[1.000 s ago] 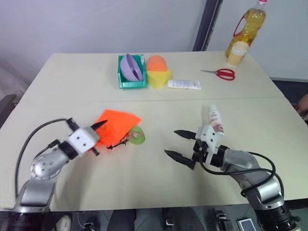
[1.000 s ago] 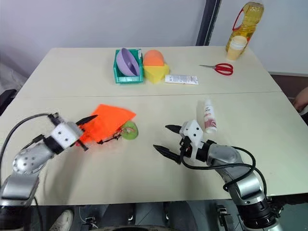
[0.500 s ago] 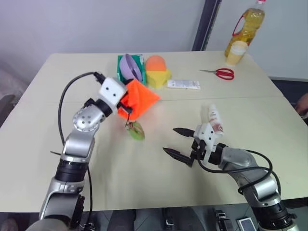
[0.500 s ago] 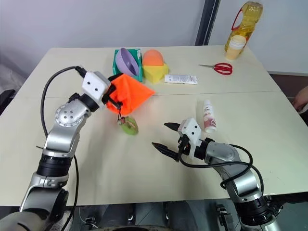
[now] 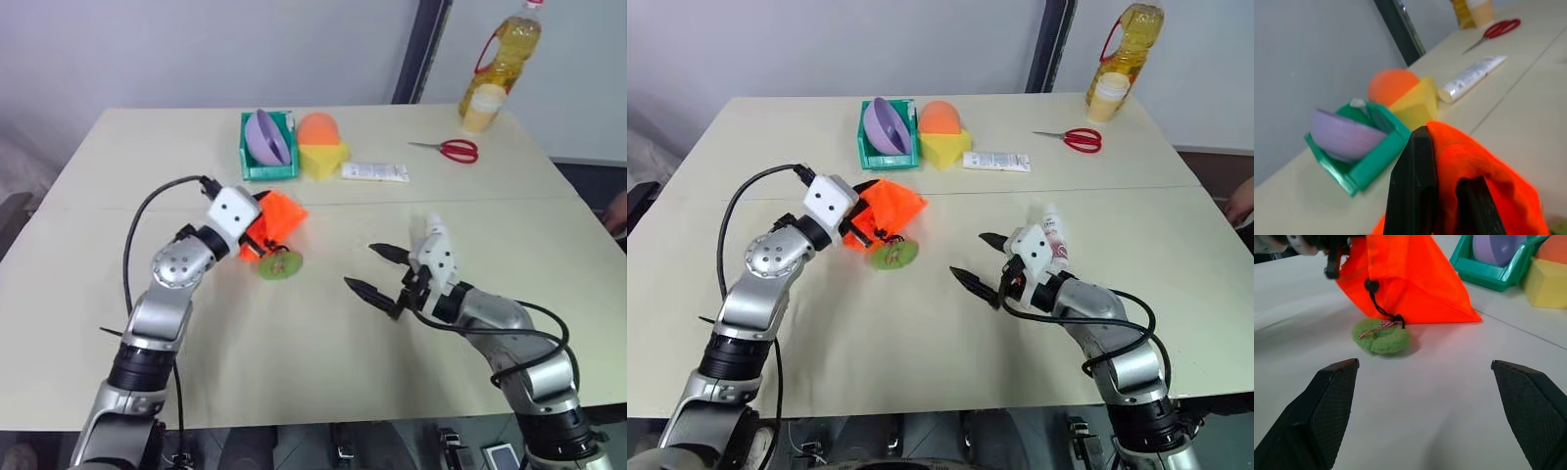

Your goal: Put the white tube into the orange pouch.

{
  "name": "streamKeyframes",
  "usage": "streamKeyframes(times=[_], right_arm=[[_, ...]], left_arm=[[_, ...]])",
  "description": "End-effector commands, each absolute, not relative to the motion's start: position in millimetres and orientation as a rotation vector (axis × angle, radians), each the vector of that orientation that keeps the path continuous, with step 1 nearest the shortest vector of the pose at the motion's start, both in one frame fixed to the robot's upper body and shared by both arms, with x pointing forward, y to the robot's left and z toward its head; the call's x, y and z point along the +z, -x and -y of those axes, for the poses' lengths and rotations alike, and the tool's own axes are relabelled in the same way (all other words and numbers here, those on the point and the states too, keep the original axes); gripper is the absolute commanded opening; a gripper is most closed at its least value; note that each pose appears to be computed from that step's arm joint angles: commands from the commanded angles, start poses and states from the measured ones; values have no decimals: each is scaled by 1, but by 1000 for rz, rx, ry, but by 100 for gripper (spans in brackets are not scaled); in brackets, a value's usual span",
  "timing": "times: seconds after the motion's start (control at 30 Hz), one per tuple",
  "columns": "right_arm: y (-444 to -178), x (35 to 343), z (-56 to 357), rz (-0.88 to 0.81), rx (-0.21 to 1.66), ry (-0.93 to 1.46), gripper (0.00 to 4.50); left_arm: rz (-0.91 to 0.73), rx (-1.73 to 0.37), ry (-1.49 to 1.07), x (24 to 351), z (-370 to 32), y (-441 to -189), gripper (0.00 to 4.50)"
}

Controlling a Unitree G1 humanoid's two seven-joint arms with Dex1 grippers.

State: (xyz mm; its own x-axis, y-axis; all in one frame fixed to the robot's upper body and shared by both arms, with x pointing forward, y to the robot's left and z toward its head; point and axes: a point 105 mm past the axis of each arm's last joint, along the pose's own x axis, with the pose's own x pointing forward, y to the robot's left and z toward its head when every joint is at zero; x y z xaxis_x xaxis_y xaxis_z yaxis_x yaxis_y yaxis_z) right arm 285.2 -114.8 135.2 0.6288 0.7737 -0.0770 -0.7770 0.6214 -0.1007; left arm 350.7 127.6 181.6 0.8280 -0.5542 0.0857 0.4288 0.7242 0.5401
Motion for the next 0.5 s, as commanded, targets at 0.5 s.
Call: streamKeyframes(times=[0.5], right_arm=[[-317, 162, 189, -5, 464, 162, 450]], left_arm=[[65, -769, -557, 169, -144, -295, 5]])
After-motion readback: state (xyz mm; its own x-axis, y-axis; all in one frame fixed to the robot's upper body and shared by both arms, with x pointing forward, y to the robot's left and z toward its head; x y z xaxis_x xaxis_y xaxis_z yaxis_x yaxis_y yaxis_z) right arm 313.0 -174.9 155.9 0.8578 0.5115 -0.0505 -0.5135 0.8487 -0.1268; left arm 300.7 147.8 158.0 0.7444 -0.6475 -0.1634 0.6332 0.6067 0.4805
